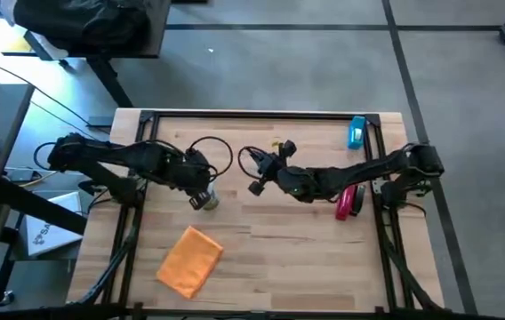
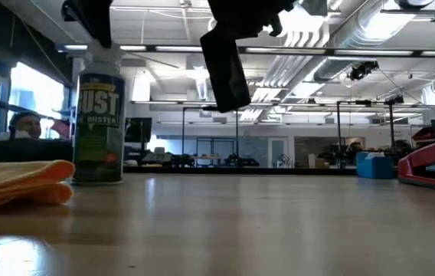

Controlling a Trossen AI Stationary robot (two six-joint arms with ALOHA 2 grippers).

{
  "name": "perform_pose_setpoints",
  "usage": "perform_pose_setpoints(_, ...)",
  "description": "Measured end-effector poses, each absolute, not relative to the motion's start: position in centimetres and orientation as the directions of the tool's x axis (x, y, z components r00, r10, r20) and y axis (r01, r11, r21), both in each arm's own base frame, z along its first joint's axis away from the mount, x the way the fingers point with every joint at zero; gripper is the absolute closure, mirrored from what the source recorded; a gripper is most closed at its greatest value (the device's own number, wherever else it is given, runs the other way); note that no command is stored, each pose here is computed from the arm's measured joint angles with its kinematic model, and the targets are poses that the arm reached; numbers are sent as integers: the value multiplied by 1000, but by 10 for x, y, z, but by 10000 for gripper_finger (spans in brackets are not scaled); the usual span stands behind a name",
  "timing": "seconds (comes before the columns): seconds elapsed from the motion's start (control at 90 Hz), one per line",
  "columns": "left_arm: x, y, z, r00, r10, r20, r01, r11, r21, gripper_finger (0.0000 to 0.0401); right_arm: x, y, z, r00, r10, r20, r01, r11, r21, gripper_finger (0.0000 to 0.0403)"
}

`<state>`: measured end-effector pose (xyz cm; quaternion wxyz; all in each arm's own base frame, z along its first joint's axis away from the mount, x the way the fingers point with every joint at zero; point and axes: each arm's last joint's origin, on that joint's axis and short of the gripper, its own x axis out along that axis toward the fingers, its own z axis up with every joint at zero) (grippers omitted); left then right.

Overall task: Apply microfiber cloth
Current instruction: Spray the cellphone using the spray bottle

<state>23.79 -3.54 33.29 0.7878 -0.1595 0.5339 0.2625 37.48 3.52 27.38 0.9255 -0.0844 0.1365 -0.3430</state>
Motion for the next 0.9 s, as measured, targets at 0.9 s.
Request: perform_pose_setpoints(0.9,210,-32,378,417,281,-864,-511,859,33,296,347,35,309,794,-568,-216,485,807,-337,403)
